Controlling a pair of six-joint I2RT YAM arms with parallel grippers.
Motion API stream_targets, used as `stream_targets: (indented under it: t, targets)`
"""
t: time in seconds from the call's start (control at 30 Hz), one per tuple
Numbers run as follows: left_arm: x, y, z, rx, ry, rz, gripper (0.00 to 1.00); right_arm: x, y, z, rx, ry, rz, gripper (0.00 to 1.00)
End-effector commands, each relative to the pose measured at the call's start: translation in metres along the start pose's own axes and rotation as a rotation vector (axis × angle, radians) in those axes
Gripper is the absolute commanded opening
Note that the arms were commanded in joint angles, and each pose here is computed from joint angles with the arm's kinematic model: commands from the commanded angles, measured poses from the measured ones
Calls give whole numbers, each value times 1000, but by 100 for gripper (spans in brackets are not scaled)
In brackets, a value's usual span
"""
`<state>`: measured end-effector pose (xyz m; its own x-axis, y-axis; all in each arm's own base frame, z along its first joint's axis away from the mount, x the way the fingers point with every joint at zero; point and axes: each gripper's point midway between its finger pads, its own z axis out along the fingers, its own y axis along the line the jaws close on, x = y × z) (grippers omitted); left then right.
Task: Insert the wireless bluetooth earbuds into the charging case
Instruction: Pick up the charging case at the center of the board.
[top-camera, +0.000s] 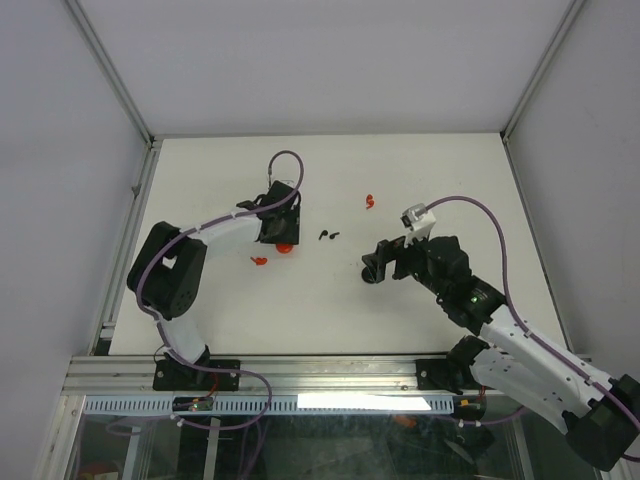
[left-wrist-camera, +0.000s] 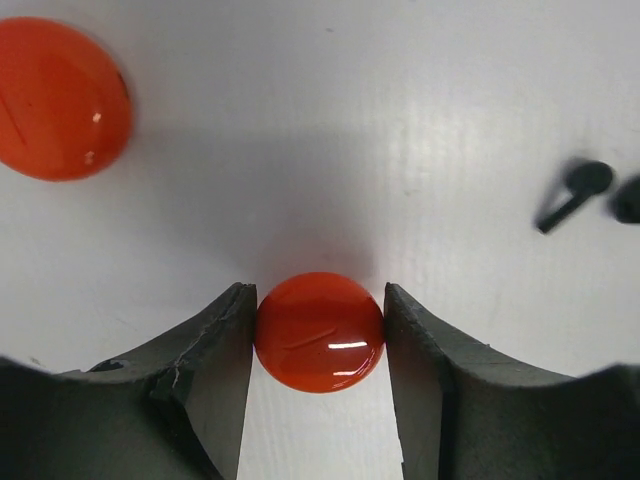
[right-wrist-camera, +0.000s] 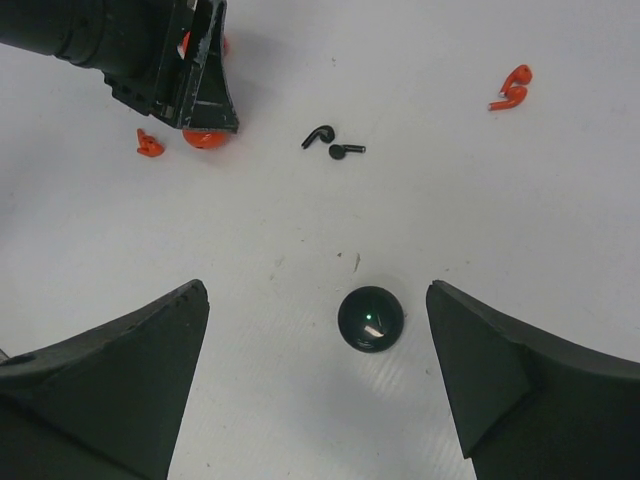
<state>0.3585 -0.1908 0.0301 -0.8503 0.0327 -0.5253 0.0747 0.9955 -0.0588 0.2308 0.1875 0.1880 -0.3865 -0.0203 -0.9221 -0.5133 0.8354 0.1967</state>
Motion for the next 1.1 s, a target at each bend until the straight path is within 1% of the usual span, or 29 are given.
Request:
stream_targets:
  t: [0.0, 0.17, 0.47, 0.67, 0.73, 0.87, 0.93, 1.03, 1.07]
  targets:
    - [-41, -41, -45, 145, -194, -52, 44, -16, 24, 13, -140, -138, 30, 93]
    - [-51, -71, -73, 235, -292, -83, 43, -19, 36, 23, -212, -209, 76, 94]
    - [-72, -119, -126, 455, -456, -195, 42, -27, 34, 37, -225, -385, 105, 91]
    - [-74, -138, -150, 560, -504, -243, 42, -41, 45, 45, -267, -471, 106, 86]
    - [-74, -145, -156, 591, -513, -253, 42, -41, 49, 47, -283, -491, 100, 83]
    - [-71, -155, -164, 644, -525, -267, 42, -40, 53, 56, -291, -512, 98, 74]
    - [-70, -161, -167, 658, -531, -267, 42, -40, 51, 59, -273, -523, 108, 72]
    - [-64, -166, -169, 664, -536, -266, 42, -43, 42, 63, -221, -547, 121, 65]
    - [-66, -166, -179, 679, -557, -273, 42, -44, 41, 64, -213, -556, 124, 63]
